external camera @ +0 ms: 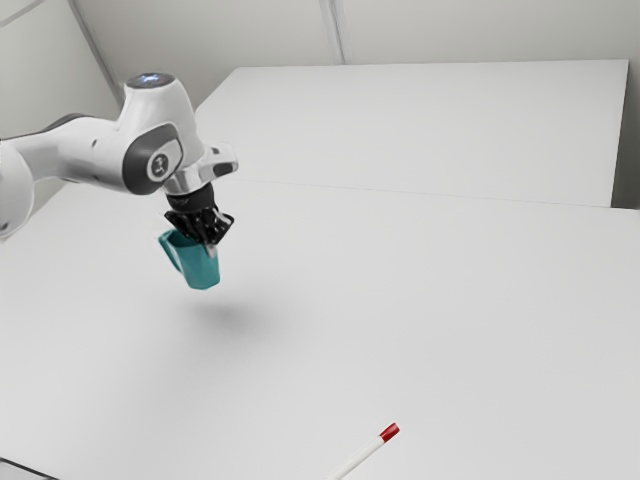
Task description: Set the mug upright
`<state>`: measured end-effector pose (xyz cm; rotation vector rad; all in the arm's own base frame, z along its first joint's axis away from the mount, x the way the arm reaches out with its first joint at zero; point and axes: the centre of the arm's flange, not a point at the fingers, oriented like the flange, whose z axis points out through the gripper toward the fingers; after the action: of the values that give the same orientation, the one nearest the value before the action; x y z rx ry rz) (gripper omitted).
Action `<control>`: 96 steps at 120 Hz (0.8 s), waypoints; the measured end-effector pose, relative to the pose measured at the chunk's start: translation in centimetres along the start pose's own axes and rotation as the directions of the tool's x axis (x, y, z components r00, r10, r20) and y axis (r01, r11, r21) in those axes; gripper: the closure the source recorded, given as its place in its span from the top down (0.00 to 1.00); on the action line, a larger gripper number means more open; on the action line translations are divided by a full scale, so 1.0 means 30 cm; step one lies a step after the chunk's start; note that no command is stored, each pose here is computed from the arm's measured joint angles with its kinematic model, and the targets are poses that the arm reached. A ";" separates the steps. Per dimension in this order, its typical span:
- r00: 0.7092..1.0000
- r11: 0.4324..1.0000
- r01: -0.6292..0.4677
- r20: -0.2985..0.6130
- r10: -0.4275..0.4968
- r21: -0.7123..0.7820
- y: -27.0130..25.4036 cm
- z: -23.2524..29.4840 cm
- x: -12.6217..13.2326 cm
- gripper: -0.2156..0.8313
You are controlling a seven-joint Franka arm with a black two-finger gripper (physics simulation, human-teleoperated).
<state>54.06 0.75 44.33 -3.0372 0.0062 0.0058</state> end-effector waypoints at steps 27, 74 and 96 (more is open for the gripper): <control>0.992 0.992 0.123 -0.034 -0.123 -0.004 0.146 0.012 -0.005 0.05; 0.942 0.942 0.336 0.003 -0.336 -0.019 0.174 0.155 0.018 0.05; 0.910 0.909 0.415 0.017 -0.415 -0.021 0.138 0.218 0.037 0.05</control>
<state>55.13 -2.70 37.38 -2.9942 -0.6455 -0.0097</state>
